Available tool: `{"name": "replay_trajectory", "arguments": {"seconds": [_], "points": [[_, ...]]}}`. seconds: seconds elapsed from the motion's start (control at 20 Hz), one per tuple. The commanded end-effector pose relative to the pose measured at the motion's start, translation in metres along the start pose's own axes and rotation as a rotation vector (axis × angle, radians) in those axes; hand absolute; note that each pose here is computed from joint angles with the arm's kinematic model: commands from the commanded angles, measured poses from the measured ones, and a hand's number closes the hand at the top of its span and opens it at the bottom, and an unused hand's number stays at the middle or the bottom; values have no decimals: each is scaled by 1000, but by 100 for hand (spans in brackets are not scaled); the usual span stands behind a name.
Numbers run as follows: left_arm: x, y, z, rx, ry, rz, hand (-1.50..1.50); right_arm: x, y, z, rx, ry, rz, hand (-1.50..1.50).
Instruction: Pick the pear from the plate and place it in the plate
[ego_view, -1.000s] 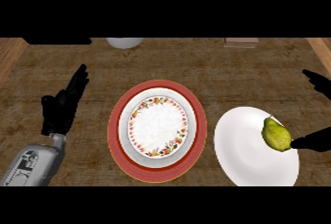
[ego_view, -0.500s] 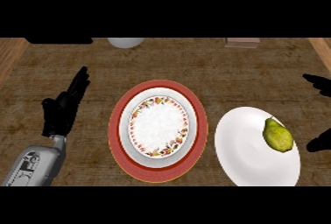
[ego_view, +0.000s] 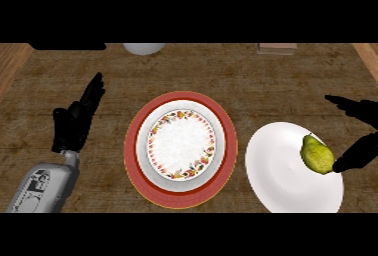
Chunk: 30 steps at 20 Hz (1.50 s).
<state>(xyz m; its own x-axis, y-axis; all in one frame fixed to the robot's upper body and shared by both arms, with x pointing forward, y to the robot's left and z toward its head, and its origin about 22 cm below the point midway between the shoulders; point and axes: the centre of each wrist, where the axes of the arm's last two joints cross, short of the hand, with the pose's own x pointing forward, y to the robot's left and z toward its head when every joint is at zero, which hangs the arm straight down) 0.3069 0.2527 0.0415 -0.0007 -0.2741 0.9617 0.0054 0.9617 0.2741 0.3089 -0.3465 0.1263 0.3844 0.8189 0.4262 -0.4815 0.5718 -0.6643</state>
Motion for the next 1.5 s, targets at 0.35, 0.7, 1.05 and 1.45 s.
{"name": "replay_trajectory", "arguments": {"seconds": [0.35, 0.7, 1.05, 1.45], "points": [[-8, 0, 19, 2, -5, -1, 0, -25, 35, -34, 87, 40, 32, -150], [-2, -1, 7, 9, -10, 6, 0, -30, 57, -52, 113, 75, 40, -150], [-3, 15, 2, 18, -4, -5, 0, -53, 45, -52, 7, 14, 74, 150], [-1, -4, 6, 3, 5, -6, 0, -37, 68, -66, -55, 9, 66, 150]]}}
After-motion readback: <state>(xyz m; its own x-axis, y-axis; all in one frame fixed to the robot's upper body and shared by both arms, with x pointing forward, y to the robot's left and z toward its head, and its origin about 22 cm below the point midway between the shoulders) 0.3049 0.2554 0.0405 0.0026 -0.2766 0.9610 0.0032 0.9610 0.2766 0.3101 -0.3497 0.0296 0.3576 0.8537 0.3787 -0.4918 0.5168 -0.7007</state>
